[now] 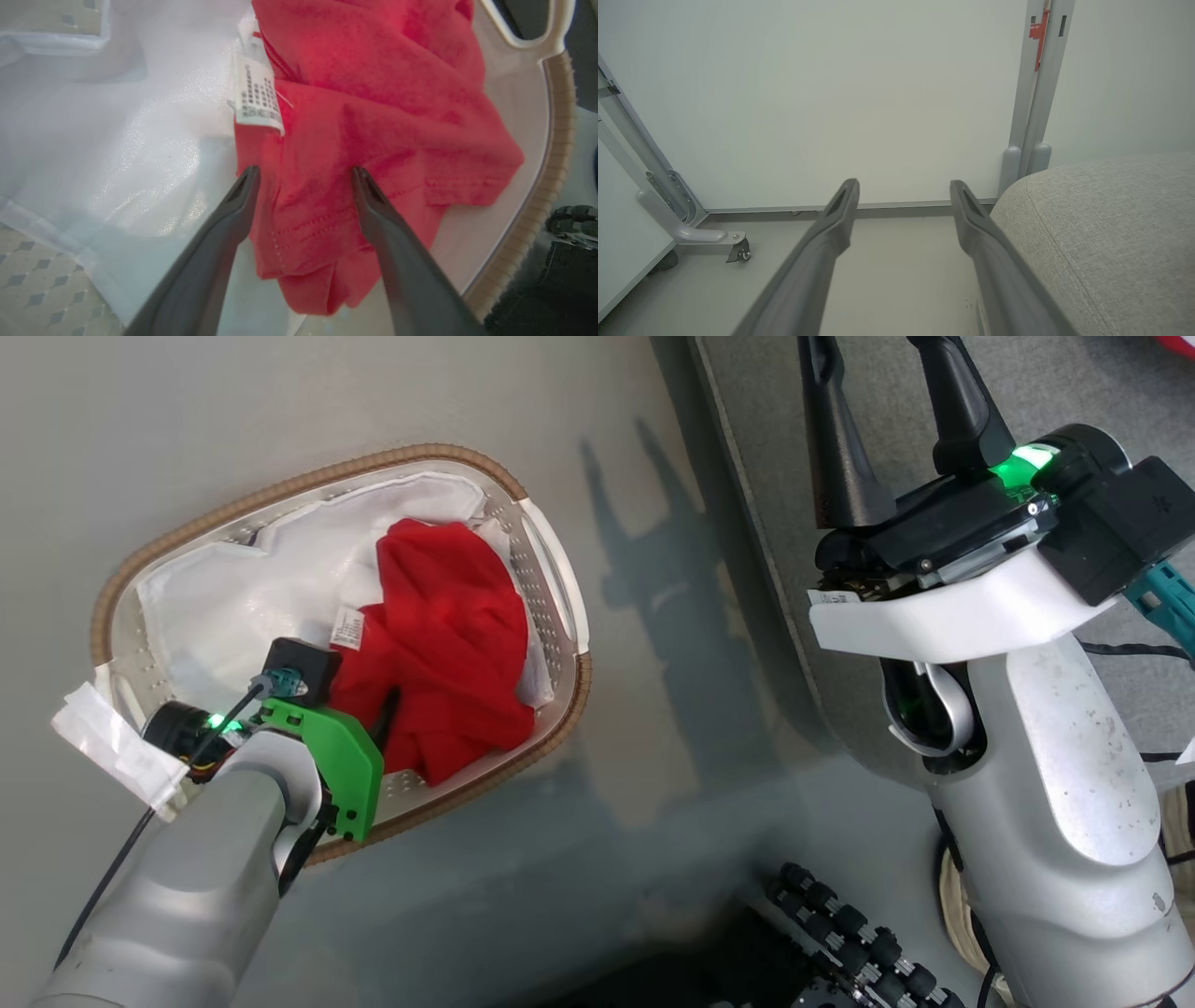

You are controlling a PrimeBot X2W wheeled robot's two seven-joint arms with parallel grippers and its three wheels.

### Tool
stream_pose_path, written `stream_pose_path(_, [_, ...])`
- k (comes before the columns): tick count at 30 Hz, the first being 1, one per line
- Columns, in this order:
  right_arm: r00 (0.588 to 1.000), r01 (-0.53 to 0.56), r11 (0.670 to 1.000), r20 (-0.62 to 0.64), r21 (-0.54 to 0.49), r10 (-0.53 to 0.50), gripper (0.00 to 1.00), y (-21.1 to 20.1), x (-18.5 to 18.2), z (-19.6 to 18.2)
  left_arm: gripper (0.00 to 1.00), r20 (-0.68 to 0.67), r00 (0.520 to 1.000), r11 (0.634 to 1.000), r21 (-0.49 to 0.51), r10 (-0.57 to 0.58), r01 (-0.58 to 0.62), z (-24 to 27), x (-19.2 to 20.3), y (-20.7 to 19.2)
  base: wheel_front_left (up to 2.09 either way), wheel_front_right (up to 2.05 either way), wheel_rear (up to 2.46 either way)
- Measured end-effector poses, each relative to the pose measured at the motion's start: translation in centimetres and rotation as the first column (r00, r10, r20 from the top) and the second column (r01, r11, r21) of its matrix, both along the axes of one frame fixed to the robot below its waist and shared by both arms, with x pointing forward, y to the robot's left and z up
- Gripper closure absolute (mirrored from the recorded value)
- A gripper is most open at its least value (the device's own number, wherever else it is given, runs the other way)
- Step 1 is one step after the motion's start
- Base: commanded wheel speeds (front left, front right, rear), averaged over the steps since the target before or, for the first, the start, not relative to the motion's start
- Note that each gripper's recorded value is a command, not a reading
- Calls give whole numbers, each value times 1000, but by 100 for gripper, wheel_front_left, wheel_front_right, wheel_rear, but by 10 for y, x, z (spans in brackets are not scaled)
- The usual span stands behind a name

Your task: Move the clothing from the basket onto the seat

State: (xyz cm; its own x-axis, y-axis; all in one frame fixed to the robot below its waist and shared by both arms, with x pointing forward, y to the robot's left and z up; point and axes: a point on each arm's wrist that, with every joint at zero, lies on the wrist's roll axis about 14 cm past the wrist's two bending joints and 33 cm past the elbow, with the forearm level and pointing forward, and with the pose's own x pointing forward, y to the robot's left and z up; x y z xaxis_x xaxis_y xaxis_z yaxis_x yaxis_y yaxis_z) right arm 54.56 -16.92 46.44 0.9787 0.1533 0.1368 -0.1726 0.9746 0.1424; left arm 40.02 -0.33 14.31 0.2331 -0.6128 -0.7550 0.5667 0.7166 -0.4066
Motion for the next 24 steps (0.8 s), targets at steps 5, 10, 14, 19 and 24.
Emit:
stream_pose_path(5, [1000,5,1000,-4,-5,-5,0,-3,0,-3,0,-52,998,1000,18,-17,18,-11,-6,-3,0,0,0])
stream_pose_path(10, [1000,8,1000,-11,-3,-8,0,-4,-1,-6,0,-73,997,999,21,-28,30,-17,-7,-5,0,0,0])
stream_pose_path(14, [1000,11,1000,-12,-4,-11,0,-6,-1,-7,0,-83,995,998,30,-50,53,-23,-7,-6,0,0,0])
stream_pose_path(19, [1000,13,1000,-14,-2,-13,0,-7,-1,-10,0,-89,993,996,41,-72,76,-30,-4,-9,0,0,0])
stream_pose_path(24, [1000,14,1000,-20,3,-13,0,-8,0,-15,0,-98,990,994,42,-100,104,-38,-6,-12,0,0,0])
